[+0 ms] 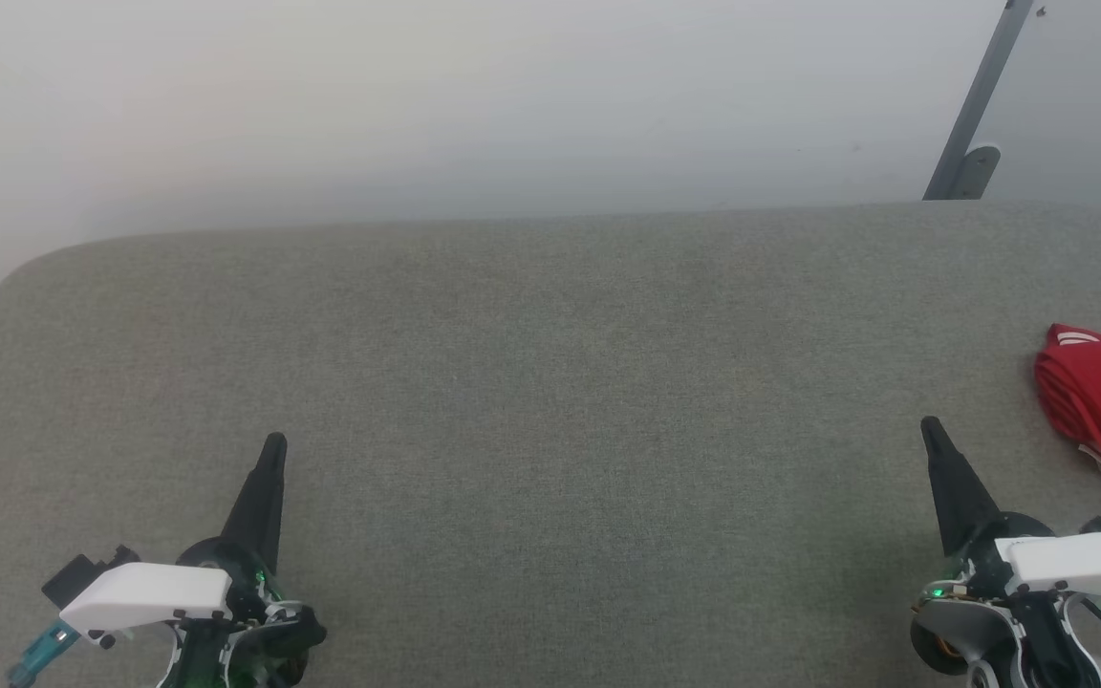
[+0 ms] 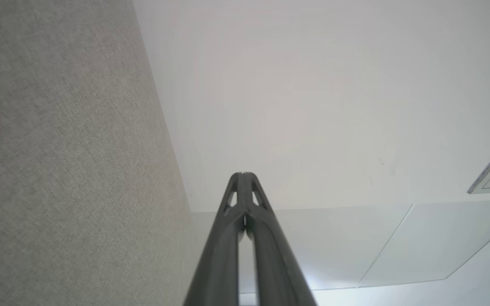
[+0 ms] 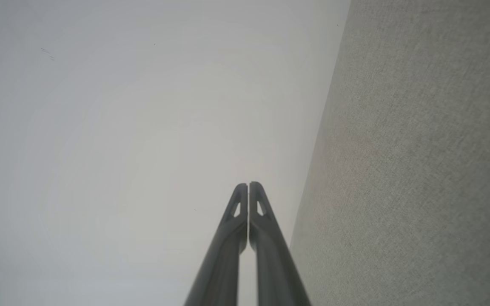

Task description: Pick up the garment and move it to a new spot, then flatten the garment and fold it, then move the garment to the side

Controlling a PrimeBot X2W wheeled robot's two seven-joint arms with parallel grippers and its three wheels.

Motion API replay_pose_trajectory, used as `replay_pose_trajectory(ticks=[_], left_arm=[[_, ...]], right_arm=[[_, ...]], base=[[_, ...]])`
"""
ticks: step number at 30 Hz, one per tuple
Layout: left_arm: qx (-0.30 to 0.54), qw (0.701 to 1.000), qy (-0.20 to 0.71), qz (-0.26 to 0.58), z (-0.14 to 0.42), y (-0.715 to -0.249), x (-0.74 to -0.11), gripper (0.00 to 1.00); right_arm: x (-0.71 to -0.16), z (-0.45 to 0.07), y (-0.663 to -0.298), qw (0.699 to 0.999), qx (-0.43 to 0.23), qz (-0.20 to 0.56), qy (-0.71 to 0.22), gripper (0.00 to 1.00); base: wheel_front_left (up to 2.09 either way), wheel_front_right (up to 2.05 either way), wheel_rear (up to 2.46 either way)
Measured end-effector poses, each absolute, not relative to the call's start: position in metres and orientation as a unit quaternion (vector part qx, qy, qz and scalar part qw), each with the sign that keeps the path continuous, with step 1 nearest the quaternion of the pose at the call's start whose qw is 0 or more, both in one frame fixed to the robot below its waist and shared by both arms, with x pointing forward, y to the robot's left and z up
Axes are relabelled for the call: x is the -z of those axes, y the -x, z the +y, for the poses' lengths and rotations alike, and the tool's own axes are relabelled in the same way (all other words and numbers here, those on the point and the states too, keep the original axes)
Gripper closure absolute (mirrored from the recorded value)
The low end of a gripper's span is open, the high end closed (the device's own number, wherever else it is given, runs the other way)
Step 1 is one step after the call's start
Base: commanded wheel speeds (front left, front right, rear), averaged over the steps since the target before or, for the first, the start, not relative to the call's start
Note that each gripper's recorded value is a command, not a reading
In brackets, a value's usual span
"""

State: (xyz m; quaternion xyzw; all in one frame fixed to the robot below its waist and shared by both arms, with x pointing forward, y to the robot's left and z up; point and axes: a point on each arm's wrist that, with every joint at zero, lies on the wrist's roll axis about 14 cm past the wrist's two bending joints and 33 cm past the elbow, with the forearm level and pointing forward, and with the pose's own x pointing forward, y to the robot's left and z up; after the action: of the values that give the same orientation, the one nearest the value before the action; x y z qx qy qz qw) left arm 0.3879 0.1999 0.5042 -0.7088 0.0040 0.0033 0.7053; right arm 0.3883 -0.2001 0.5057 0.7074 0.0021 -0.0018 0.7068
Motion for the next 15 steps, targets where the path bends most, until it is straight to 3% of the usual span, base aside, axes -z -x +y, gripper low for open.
replay_pose_trajectory(ticks=[15], left_arm=[[-0.003,0.706,0.709,0.004,0.2,-0.3879,-0.5042,1.0]], right_arm=[[-0.5057,-0.2,-0.3883,0.707,0.002,0.002,-0.707,1.0]], base=[[0.0,0.0,0.0]])
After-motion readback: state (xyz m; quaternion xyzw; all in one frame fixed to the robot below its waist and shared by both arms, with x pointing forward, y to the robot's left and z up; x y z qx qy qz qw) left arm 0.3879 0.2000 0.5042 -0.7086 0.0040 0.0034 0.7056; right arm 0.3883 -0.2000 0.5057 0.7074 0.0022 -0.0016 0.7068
